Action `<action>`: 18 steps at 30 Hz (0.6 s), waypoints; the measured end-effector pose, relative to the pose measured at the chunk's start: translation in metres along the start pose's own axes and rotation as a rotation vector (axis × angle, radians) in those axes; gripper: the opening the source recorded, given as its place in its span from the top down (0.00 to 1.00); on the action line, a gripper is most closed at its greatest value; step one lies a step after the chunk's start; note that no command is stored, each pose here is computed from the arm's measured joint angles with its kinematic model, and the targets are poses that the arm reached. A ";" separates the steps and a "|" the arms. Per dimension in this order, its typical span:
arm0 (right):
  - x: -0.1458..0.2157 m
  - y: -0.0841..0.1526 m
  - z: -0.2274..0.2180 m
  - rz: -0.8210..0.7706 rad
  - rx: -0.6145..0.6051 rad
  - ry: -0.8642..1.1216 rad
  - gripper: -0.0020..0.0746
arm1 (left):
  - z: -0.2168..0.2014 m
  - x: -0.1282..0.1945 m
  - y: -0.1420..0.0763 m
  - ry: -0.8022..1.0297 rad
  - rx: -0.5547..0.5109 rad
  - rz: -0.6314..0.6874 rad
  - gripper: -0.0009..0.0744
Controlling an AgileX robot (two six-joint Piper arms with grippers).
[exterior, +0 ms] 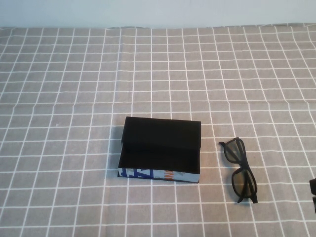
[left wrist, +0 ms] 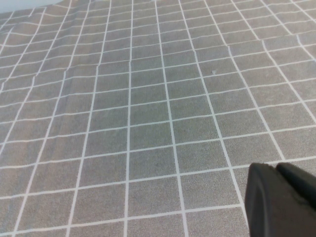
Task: Take glasses out of glasses case
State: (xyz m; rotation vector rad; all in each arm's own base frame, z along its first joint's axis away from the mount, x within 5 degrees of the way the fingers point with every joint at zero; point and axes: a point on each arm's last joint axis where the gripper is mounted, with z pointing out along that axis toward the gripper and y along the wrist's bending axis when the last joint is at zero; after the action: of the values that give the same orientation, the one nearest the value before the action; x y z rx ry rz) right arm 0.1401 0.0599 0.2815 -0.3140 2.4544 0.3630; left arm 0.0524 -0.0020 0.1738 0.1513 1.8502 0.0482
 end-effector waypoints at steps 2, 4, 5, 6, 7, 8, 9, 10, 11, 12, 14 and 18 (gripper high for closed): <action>0.009 -0.004 0.004 -0.009 0.018 -0.053 1.00 | 0.000 0.000 0.000 0.000 0.000 0.000 0.99; 0.018 -0.008 0.009 -0.017 0.033 -0.125 1.00 | 0.000 0.000 0.000 0.000 0.000 0.000 0.99; 0.024 -0.011 0.012 -0.024 0.048 -0.171 1.00 | 0.000 0.000 0.000 0.000 0.000 0.000 0.99; 0.031 -0.015 0.014 -0.024 0.064 -0.225 1.00 | 0.000 0.000 0.000 0.000 0.000 0.000 0.99; 0.036 -0.019 0.015 -0.025 0.081 -0.285 1.00 | 0.000 0.000 0.000 0.000 0.000 0.000 0.99; 0.045 -0.023 0.015 -0.019 0.104 -0.343 1.00 | 0.000 0.000 0.000 0.000 0.000 0.000 0.99; 0.055 -0.028 0.016 -0.009 0.128 -0.403 1.00 | 0.000 0.000 0.000 0.000 0.000 0.000 0.99; 0.066 -0.033 0.018 0.002 0.152 -0.442 1.00 | 0.000 0.000 0.000 0.000 0.000 0.000 0.99; 0.075 -0.036 0.017 0.011 0.175 -0.504 1.00 | 0.000 0.000 0.000 0.000 0.000 0.000 0.99; 0.085 -0.039 0.017 0.016 0.197 -0.561 1.00 | 0.000 0.000 0.000 0.000 0.000 0.000 0.99; 0.101 -0.043 0.018 0.021 0.227 -0.651 1.00 | 0.000 0.000 0.000 0.000 0.000 0.000 0.99; 0.120 -0.043 0.014 0.019 0.242 -0.735 1.00 | 0.000 0.000 0.000 0.000 0.000 0.000 0.99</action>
State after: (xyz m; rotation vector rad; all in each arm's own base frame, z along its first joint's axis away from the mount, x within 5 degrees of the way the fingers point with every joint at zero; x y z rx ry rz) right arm 0.0683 0.0084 0.1883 -0.0353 1.7512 0.1447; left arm 0.0524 -0.0020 0.1738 0.1513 1.8502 0.0482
